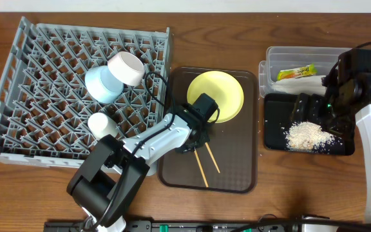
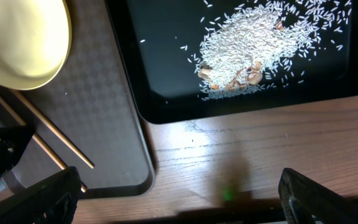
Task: Sort waste into correct bins and load items into the dishwasher
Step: 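Lift the chopstick with the left gripper and carry it to the rack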
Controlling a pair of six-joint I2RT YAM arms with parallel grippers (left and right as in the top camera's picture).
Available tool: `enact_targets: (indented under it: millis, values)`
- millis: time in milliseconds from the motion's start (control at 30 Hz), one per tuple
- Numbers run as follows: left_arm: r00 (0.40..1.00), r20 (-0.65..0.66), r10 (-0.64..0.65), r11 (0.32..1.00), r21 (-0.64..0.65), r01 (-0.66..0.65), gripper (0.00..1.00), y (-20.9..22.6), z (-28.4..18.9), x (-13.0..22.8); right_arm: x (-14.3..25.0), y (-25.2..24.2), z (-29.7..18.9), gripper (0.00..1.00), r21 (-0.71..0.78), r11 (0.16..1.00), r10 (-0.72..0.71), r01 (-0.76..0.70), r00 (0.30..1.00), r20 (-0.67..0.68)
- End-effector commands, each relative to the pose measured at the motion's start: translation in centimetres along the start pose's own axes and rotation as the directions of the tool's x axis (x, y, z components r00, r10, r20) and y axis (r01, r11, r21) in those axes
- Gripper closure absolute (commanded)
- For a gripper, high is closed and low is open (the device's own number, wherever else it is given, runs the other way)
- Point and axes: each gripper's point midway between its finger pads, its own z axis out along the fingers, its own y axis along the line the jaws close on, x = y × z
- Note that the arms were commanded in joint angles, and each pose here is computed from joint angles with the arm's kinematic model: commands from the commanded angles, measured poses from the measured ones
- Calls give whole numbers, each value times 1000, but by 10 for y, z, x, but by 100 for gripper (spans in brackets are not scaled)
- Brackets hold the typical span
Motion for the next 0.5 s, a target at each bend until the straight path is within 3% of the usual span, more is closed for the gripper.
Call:
enact_targets:
  millis: [0,333,467]
  values:
    - [999,0,41,999,1,-41,89,-4,2,-4,-1,0,-3,1,-6,1000,-6,6,1000,8]
    - [978,131,161,983,66,-171,92,-11,-53,-35,-1,0,-3,1,-5,1000,-6,6,1000,6]
    - [934,230,274,948,101,-303,92,-7,-95,-54,-1,0,-3,1,-5,1000,-6,6,1000,5]
